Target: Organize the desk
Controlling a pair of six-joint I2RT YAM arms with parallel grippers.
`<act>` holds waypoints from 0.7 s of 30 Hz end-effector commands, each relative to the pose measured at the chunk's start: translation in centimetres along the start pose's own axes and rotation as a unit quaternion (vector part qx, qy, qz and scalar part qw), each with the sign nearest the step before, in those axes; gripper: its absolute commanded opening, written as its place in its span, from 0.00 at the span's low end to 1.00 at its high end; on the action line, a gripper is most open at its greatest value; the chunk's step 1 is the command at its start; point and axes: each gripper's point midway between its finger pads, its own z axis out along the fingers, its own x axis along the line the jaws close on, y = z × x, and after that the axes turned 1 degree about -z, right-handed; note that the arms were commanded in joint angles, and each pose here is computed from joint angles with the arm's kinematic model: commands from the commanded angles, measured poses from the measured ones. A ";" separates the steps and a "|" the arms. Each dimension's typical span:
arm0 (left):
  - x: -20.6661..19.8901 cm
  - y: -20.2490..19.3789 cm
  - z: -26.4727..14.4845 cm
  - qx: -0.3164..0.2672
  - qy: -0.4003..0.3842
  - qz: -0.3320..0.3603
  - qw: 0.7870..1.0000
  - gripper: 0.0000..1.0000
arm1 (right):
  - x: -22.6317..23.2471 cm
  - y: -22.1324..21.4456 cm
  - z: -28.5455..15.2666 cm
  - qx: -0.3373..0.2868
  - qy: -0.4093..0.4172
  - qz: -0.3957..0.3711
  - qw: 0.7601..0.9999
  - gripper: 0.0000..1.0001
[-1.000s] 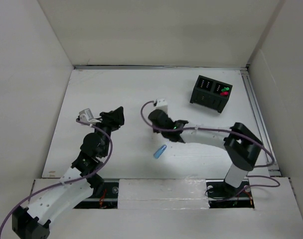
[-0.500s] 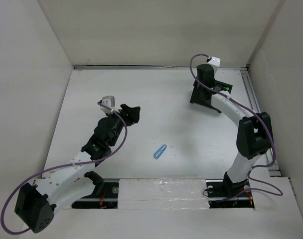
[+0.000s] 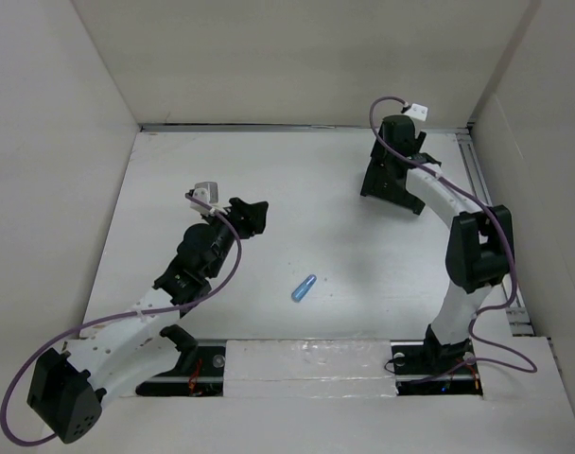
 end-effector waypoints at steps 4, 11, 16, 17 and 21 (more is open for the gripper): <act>-0.8 1.3 -0.3 -0.023 -0.017 -0.001 1.000 0.62 | 2.1 2.7 -5.2 -0.036 0.043 0.010 0.998 0.57; -0.7 2.2 -1.2 -0.046 -0.022 -0.013 0.999 0.61 | 9.2 -9.9 -15.7 0.058 0.208 -0.055 0.975 0.00; -0.9 2.4 -1.5 -0.050 -0.026 -0.018 0.998 0.61 | 11.0 -22.4 -24.6 0.184 0.276 -0.137 0.933 0.41; -1.0 2.5 -1.5 -0.051 -0.028 -0.018 0.998 0.61 | 11.1 -23.7 -25.8 0.200 0.283 -0.142 0.928 0.47; -0.9 3.0 -1.8 -0.058 -0.026 -0.019 0.998 0.61 | 11.5 -28.1 -30.5 0.248 0.303 -0.159 0.906 0.64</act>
